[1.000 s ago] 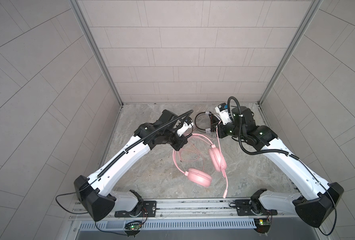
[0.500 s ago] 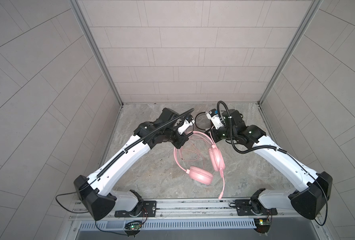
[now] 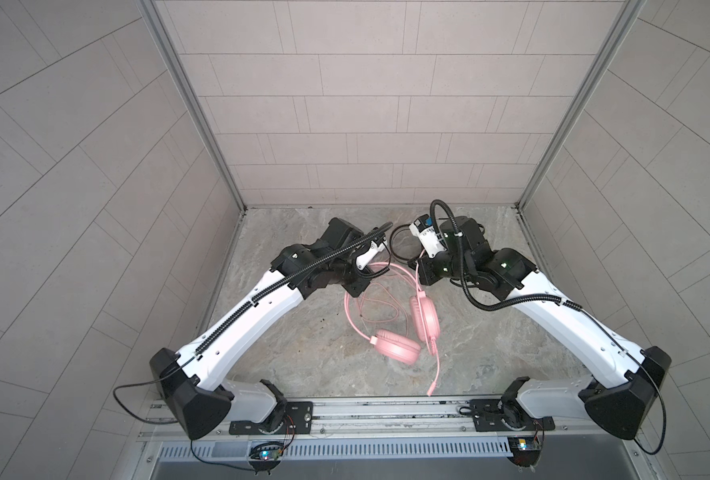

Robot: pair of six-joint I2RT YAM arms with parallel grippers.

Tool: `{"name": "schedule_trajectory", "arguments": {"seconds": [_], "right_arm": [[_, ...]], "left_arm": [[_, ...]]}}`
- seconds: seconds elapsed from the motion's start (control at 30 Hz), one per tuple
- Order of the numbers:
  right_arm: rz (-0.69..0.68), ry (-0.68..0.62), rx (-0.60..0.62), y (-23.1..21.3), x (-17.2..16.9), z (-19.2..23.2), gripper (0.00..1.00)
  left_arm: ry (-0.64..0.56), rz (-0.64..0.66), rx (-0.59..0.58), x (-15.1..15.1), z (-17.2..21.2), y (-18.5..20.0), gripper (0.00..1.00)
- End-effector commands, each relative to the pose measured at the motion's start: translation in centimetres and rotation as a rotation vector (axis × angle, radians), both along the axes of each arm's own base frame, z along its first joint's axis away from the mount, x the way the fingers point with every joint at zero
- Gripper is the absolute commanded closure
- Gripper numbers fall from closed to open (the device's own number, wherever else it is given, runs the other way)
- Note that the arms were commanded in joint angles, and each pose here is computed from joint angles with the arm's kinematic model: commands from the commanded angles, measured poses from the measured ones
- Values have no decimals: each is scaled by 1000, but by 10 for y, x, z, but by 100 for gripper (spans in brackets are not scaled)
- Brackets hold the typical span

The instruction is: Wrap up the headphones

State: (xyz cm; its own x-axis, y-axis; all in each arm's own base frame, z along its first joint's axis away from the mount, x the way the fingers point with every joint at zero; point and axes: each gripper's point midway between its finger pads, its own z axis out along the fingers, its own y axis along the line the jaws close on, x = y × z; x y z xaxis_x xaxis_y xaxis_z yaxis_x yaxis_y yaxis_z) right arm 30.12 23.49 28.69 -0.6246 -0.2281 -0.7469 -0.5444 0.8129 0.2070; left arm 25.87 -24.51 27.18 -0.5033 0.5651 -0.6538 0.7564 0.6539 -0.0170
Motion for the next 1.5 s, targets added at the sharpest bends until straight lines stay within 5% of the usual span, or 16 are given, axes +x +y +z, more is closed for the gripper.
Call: {"name": "schedule_trajectory", "arguments": {"seconds": [0.0, 0.37, 0.77, 1.13, 1.47], "right_arm": [[-44, -9, -75, -15, 3, -7, 100], [-20, 64, -22, -6, 11, -43, 96], [97, 82, 239, 35, 6, -48, 49], [112, 123, 448, 72, 32, -81, 47], [91, 94, 498, 87, 60, -87, 46]], "left_arm": [[-80, -13, -106, -7, 32, -4, 100], [-129, -61, -255, -26, 62, -6, 100], [-163, -82, -463, -33, 108, -18, 100], [-177, -15, -632, -21, 152, -18, 100], [-101, 78, -704, 0, 156, -6, 100]]}}
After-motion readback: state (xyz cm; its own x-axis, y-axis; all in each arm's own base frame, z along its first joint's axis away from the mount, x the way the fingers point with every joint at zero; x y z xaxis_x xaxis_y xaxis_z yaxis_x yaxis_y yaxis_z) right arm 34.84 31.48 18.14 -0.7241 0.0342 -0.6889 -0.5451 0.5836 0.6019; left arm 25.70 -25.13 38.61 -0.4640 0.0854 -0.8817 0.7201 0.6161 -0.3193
